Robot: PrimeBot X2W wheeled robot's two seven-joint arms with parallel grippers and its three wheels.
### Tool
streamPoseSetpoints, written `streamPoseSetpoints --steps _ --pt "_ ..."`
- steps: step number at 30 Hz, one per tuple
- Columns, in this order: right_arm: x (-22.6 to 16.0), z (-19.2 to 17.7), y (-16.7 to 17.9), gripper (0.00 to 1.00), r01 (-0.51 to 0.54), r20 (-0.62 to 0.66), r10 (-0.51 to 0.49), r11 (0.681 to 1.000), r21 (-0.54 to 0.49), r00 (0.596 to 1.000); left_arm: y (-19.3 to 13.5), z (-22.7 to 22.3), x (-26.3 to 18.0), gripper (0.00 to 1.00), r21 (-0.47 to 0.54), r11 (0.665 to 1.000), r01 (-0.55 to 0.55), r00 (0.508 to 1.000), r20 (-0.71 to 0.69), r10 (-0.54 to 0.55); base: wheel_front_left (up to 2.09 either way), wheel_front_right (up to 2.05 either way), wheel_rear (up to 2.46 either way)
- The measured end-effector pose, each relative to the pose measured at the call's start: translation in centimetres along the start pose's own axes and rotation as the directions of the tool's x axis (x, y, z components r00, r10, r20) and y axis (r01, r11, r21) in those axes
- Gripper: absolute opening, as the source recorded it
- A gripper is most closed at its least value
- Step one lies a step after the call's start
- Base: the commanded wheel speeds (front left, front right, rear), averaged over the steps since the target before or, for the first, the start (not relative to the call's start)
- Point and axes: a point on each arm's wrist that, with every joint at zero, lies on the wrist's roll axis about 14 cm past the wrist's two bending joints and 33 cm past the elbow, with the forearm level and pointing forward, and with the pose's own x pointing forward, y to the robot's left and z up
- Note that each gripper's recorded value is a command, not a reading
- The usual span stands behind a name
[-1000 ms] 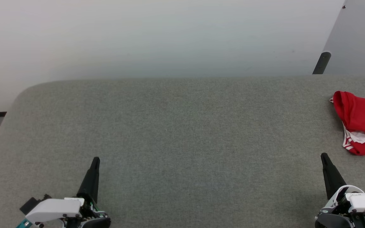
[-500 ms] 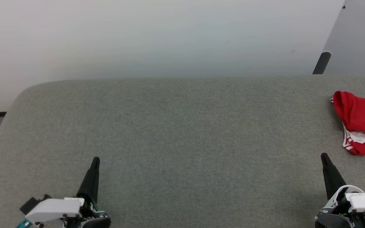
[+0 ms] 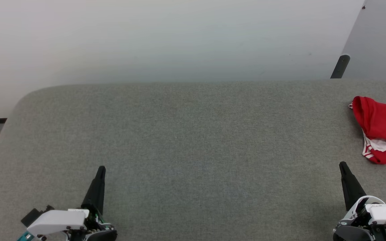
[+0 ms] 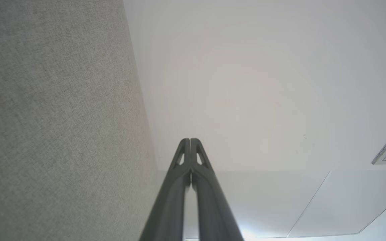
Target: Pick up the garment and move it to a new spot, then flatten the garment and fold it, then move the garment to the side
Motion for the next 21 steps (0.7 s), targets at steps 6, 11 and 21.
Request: streamPoseSetpoints --steps 6,11,21 --pt "0.00 0.00 0.00 0.00 0.000 0.000 0.000 1.000 0.000 1.000 0.00 -0.01 0.00 0.00 0.000 1.000 0.000 1.000 0.000 0.000 0.00 0.00 0.00" --pt "0.00 0.00 0.00 0.00 0.000 0.000 0.000 1.000 0.000 1.000 0.00 -0.01 0.00 0.00 0.000 1.000 0.000 1.000 0.000 0.000 0.00 0.00 0.00" --pt "0.00 0.00 0.00 0.00 0.000 0.000 0.000 1.000 0.000 1.000 0.01 -0.01 0.00 0.00 0.000 1.000 0.000 1.000 0.000 0.000 0.00 0.00 0.00"
